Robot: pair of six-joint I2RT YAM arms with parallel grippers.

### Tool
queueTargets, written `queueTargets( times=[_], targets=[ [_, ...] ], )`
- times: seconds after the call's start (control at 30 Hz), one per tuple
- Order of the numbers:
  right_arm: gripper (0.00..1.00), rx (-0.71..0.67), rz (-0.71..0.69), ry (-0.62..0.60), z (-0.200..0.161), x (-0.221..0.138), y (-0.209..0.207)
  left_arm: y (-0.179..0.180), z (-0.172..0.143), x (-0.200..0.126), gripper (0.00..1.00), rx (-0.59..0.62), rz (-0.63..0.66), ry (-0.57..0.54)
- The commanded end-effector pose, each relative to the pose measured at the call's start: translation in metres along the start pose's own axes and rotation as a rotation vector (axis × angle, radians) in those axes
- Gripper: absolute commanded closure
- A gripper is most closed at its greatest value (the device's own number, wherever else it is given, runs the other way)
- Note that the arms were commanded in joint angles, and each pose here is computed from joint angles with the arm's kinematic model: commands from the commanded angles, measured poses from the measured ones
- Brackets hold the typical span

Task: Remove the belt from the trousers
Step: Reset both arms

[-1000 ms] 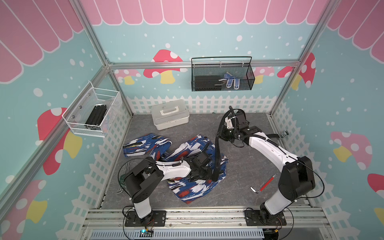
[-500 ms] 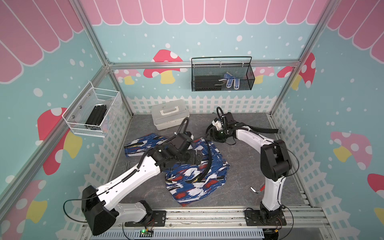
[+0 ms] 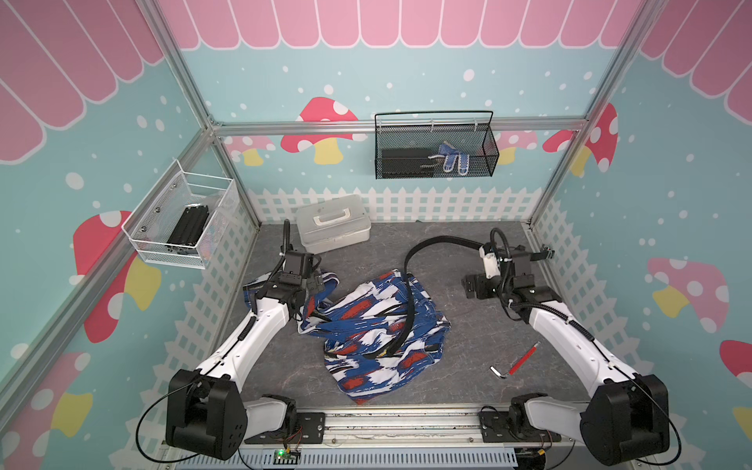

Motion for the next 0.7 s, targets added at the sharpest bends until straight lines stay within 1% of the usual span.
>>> queueTargets(
  times=[0.0, 0.03, 0.07, 0.1, 0.17, 0.2, 0.23, 0.27, 0.3, 0.37, 0.4, 0.43, 0.47, 0.5, 0.53, 0.57, 0.6, 0.67],
  targets=[
    [0.0, -0.204, -0.31, -0.042, -0.01, 0.009, -0.027, -0.002, 0.012, 0.015, 0.01, 0.029, -0.017, -0.263],
    [0.0, -0.185, -0.35, -0.049, -0.017, 0.015, -0.031, 0.0, 0.008, 0.022, 0.01, 0.013, -0.031, -0.288],
    [0.01, -0.159, -0.392, -0.083, -0.023, 0.019, -0.035, 0.002, 0.005, 0.028, 0.01, -0.016, -0.043, -0.309],
    [0.01, -0.124, -0.422, -0.1, -0.02, 0.018, -0.04, 0.005, -0.001, 0.035, 0.01, -0.048, -0.057, -0.326],
    [0.0, -0.067, -0.404, -0.254, -0.017, 0.02, -0.045, 0.006, -0.011, 0.043, 0.01, -0.072, -0.117, -0.376],
    [0.0, -0.023, -0.384, -0.346, -0.015, 0.021, -0.048, 0.004, -0.01, 0.045, 0.01, -0.053, -0.13, -0.397],
    [0.0, -0.019, -0.331, -0.295, -0.012, 0.025, -0.052, 0.001, -0.009, 0.047, 0.01, -0.028, -0.141, -0.366],
    [0.01, -0.028, -0.28, -0.308, -0.01, 0.03, -0.055, -0.001, -0.008, 0.049, 0.01, -0.004, -0.169, -0.398],
    [0.0, -0.041, -0.244, -0.292, -0.008, 0.031, -0.058, -0.002, -0.012, 0.049, 0.01, 0.006, -0.207, -0.417],
    [0.01, -0.043, -0.2, -0.35, -0.006, 0.028, -0.06, 0.003, -0.03, 0.056, 0.01, -0.006, -0.328, -0.445],
    [0.0, -0.005, -0.205, -0.406, -0.009, 0.024, -0.061, 0.007, -0.031, 0.054, 0.01, -0.023, -0.342, -0.51],
    [0.0, 0.076, -0.232, -0.47, -0.015, 0.017, -0.064, 0.012, -0.031, 0.052, 0.01, -0.052, -0.331, -0.508],
    [0.0, 0.166, -0.279, -0.54, -0.023, 0.011, -0.067, 0.016, -0.033, 0.053, 0.01, -0.066, -0.309, -0.467],
    [0.0, 0.193, -0.318, -0.585, -0.029, 0.008, -0.066, 0.018, -0.032, 0.054, 0.01, -0.076, -0.314, -0.479],
    [0.0, 0.219, -0.355, -0.57, -0.035, 0.008, -0.069, 0.017, -0.029, 0.054, 0.01, -0.077, -0.326, -0.513],
    [0.0, 0.242, -0.372, -0.548, -0.037, 0.007, -0.072, 0.014, -0.03, 0.055, 0.01, -0.063, -0.335, -0.484],
    [0.0, 0.229, -0.354, -0.548, -0.034, 0.008, -0.071, 0.012, -0.031, 0.056, 0.01, -0.04, -0.342, -0.441],
    [0.0, 0.161, -0.245, -0.516, -0.03, 0.014, -0.063, 0.011, -0.03, 0.058, 0.01, -0.031, -0.357, -0.462]
  ],
)
Point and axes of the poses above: each gripper's point midway between its finger pads, its own x axis out along the fingers, its own y axis along the line the jaws close on, z = x × y, the point moved 8 cm from there along -x, back along the fingers, and after that the axes turned 14 degrees about -x, right-handed, at the moved point
